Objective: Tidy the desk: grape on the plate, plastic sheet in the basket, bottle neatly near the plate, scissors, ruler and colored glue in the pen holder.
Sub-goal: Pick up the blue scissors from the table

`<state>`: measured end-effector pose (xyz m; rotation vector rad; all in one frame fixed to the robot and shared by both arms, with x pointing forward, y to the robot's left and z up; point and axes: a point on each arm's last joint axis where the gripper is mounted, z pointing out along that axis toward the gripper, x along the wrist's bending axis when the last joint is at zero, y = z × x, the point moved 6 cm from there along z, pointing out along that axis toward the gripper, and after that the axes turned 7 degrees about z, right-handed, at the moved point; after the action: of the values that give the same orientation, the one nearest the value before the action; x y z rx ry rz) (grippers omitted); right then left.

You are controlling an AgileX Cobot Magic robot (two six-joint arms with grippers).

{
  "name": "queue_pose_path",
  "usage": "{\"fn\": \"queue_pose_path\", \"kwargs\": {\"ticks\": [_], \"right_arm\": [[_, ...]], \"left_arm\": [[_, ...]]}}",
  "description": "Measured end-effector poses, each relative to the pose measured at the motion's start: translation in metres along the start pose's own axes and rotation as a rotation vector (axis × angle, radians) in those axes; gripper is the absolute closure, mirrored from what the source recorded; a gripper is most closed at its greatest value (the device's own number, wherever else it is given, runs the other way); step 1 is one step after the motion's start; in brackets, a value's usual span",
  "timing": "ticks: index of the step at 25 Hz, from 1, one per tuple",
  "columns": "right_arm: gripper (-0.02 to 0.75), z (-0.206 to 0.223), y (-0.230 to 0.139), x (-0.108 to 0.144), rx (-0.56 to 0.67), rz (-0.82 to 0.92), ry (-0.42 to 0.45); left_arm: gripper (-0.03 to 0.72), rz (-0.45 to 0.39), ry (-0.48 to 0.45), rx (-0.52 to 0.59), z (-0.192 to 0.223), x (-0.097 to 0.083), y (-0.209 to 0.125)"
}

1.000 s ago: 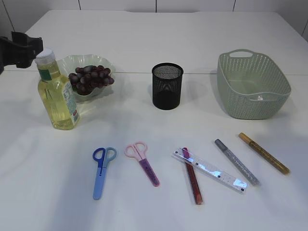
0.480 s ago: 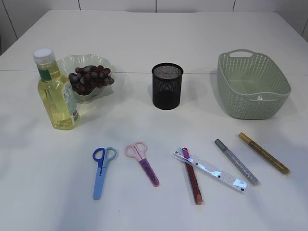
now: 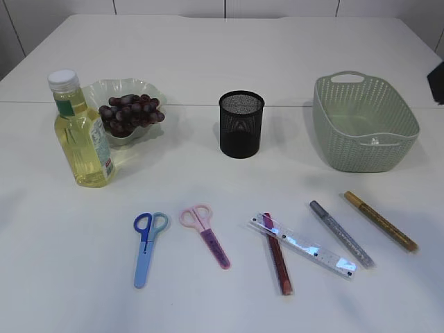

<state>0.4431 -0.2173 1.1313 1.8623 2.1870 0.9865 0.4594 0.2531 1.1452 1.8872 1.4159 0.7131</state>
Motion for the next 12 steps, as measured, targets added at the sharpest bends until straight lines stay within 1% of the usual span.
{"fn": "queue_pose_path", "kwargs": {"ticks": [3,6,9,12], "right_arm": [[0.181,0.0,0.0,0.002,0.002,-0.017,0.006],[0.181,0.0,0.0,0.002,0.002,-0.019,0.006],[0.181,0.002,0.0,0.001,0.008,-0.018,0.005],[0.181,0.009,0.002,-0.001,0.03,-0.01,0.005]], "left_arm": [[0.105,-0.021,-0.01,0.103,-0.007,-0.002,-0.012],[0.105,-0.025,-0.017,0.177,-0.011,-0.003,-0.021],[0.107,-0.028,-0.022,0.219,-0.014,-0.004,-0.028],[0.127,-0.034,-0.037,0.233,-0.017,-0.006,-0.031]]}}
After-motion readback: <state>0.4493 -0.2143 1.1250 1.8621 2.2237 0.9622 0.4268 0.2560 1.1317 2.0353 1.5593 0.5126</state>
